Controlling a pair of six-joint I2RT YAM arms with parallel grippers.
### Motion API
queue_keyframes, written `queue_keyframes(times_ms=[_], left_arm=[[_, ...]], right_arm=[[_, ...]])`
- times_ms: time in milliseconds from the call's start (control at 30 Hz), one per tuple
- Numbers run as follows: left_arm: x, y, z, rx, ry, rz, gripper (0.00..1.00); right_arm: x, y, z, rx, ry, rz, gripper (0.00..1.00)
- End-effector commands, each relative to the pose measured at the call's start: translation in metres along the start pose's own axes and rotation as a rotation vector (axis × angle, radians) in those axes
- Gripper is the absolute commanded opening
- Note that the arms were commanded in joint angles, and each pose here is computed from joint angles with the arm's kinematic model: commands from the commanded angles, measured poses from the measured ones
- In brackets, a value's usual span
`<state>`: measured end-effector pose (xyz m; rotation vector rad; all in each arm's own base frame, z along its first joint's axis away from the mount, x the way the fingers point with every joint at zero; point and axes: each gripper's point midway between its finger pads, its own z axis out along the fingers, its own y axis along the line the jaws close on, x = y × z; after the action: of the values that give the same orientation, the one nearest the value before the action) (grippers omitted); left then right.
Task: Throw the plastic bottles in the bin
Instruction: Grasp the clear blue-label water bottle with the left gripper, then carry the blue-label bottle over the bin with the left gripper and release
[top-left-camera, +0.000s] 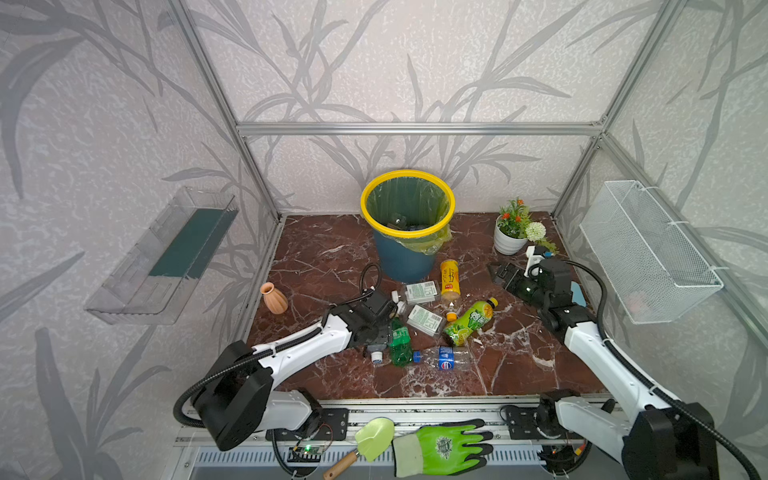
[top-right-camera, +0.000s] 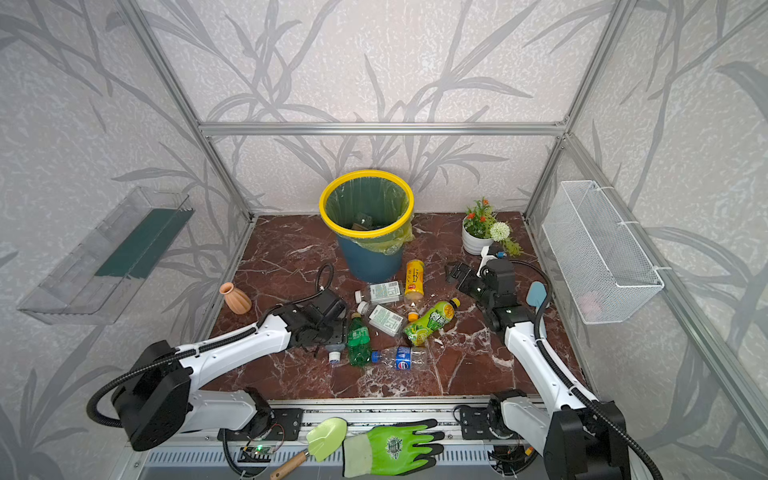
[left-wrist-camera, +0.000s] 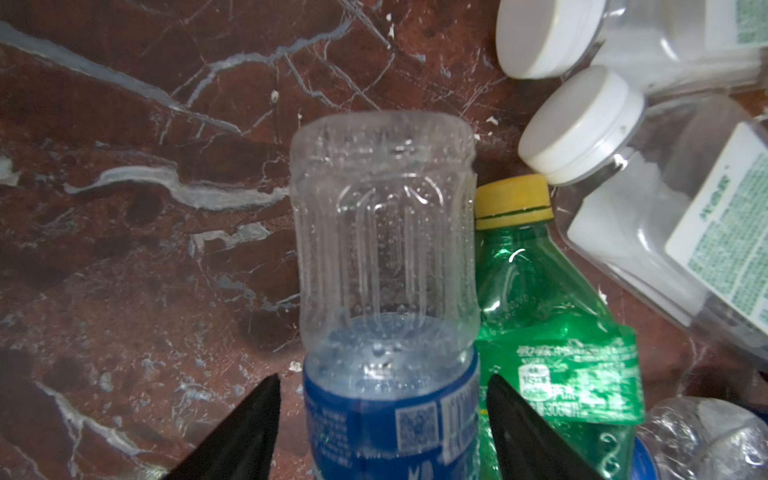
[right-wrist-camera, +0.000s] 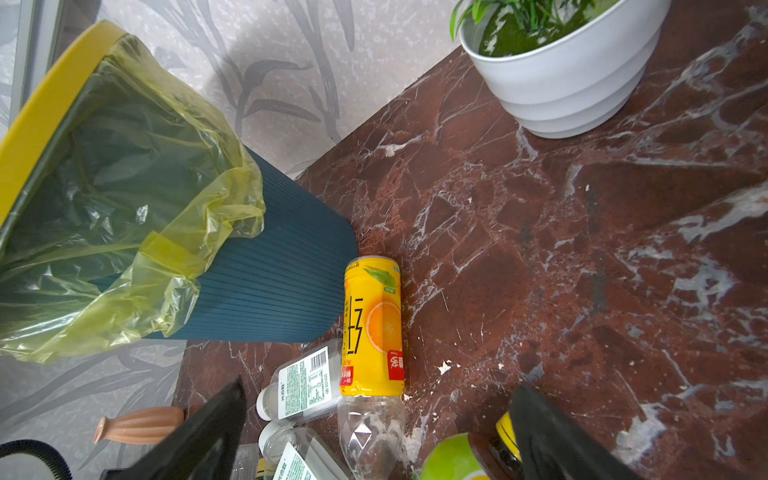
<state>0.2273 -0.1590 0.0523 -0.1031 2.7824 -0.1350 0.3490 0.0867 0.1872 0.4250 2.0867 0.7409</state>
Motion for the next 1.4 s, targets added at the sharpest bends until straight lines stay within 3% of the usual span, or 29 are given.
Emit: queue_keyframes(times_ms=[0,333,733,867,967,1133,1233,1367], left_arm=[[-0.006,-0.001,-0.001,-0.022,-0.011,-0.006,0.76],[-0.011,0.010,0.010,-0.114,-0.009,0.048,0.77],[-0.005,0.008,0.019,-0.066,0.001,0.024,0.70],[-0.010,0.011,0.011,-0.064,-0.027,0.022,0.59],[-0.028,0.010,-0.014,-0.024,-0.129,-0.002,0.57],[-0.068,0.018,-0.088,0.081,-0.428,-0.073,0.55],[-0.092,0.035,-0.150,0.116,-0.665,-0.116,0.55],[-0.125,0.052,-0.262,0.180,-1.074,-0.096,0.53]], right_arm=[[-0.008,0.012,0.002,-0.044,-0.008,0.004,0.99],[0.001,0.008,0.006,-0.046,0.026,0.020,0.99],[0.003,0.006,0.006,-0.044,0.034,0.026,0.98],[0.003,0.007,0.005,-0.053,0.034,0.027,0.98],[0.002,0.008,0.003,-0.053,0.029,0.024,0.97],[0.000,0.006,0.000,-0.048,0.012,0.026,0.97],[-0.002,0.007,-0.001,-0.050,0.005,0.027,0.97],[-0.007,0.009,-0.003,-0.056,-0.016,0.037,0.97]])
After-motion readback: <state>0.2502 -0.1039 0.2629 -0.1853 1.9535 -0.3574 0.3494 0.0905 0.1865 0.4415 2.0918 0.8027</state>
